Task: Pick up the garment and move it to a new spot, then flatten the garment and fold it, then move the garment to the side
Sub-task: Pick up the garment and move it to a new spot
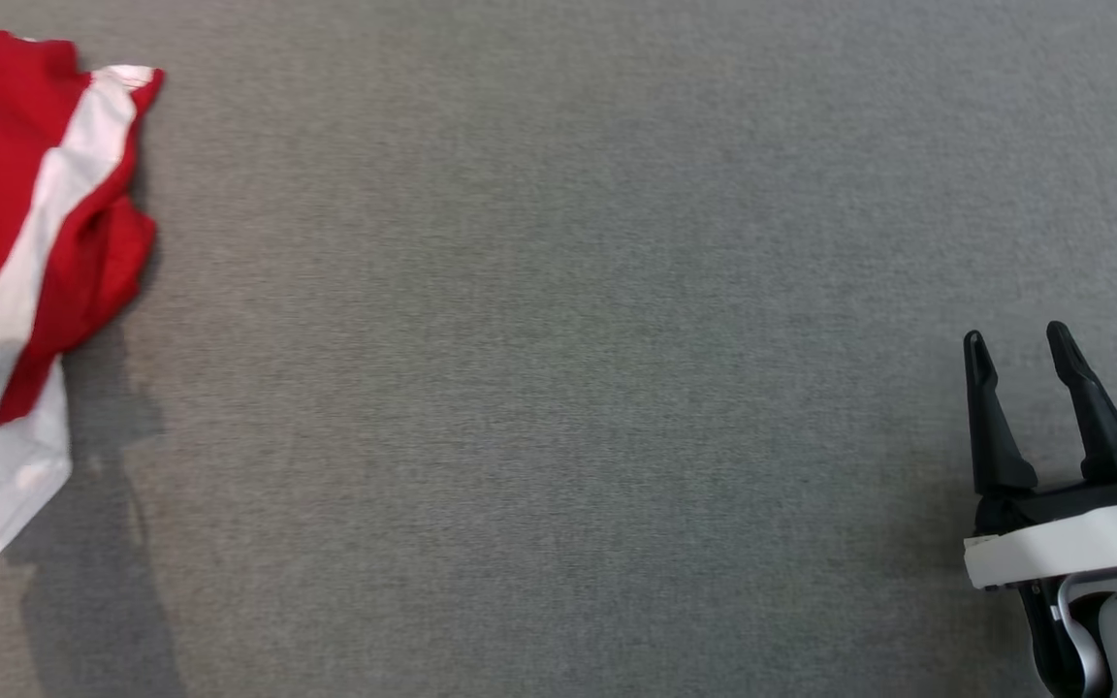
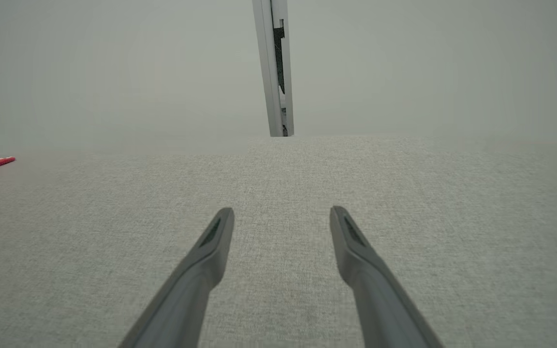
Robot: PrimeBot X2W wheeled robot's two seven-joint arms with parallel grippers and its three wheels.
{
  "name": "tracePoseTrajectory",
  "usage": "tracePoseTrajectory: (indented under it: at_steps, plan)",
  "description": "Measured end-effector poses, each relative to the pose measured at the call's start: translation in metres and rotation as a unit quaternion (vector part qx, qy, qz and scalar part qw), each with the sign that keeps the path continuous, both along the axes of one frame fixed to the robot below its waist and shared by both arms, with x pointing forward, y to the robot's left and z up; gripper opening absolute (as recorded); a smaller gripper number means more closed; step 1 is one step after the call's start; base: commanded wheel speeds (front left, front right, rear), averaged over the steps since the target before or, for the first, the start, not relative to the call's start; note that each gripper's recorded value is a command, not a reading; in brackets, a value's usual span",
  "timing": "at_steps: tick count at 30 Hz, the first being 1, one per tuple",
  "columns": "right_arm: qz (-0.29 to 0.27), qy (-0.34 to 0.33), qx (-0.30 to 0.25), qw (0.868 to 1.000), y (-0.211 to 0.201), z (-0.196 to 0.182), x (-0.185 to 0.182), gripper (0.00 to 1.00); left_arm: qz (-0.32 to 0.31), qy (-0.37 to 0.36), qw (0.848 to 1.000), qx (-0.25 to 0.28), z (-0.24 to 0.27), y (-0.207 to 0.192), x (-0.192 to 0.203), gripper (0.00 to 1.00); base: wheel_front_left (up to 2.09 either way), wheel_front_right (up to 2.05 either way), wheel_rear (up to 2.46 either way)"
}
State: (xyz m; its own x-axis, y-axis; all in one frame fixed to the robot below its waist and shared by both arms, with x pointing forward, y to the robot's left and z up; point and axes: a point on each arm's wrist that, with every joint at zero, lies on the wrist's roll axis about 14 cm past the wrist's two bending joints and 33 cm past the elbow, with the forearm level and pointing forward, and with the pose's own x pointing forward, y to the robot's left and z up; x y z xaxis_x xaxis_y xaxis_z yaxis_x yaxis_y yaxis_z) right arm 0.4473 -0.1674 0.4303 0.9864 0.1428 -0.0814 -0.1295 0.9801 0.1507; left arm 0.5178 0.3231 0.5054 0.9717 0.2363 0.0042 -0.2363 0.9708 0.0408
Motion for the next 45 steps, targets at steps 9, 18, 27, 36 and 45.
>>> tracePoseTrajectory:
  at_steps: [9, 18, 27, 36, 45]
  plan:
    - [-0.027, 0.018, -0.014, 0.999, -0.023, -0.011, -0.007, 1.00, -0.013, 0.153, 0.988, -0.031, -0.085, -0.003, 0.010, 1.00, 0.00, 0.00, 0.00]
    - [-0.029, 0.013, -0.014, 0.999, -0.024, -0.007, -0.009, 1.00, -0.021, 0.291, 0.953, -0.078, -0.143, -0.012, -0.018, 1.00, 0.00, 0.00, 0.00]
    - [-0.026, 0.009, -0.010, 1.000, -0.019, -0.003, -0.007, 1.00, -0.040, 0.315, 0.945, -0.076, -0.151, -0.022, -0.023, 0.00, 0.00, 0.00, 0.00]
    - [-0.017, -0.011, 0.005, 1.000, -0.008, 0.013, -0.010, 1.00, -0.040, 0.120, 0.992, -0.002, -0.043, -0.007, 0.014, 0.00, 0.00, 0.00, 0.00]
    - [-0.026, -0.033, 0.036, 0.998, 0.000, 0.036, -0.022, 1.00, -0.124, -0.112, 0.985, 0.046, 0.131, -0.064, 0.041, 0.00, 0.00, 0.00, 0.00]
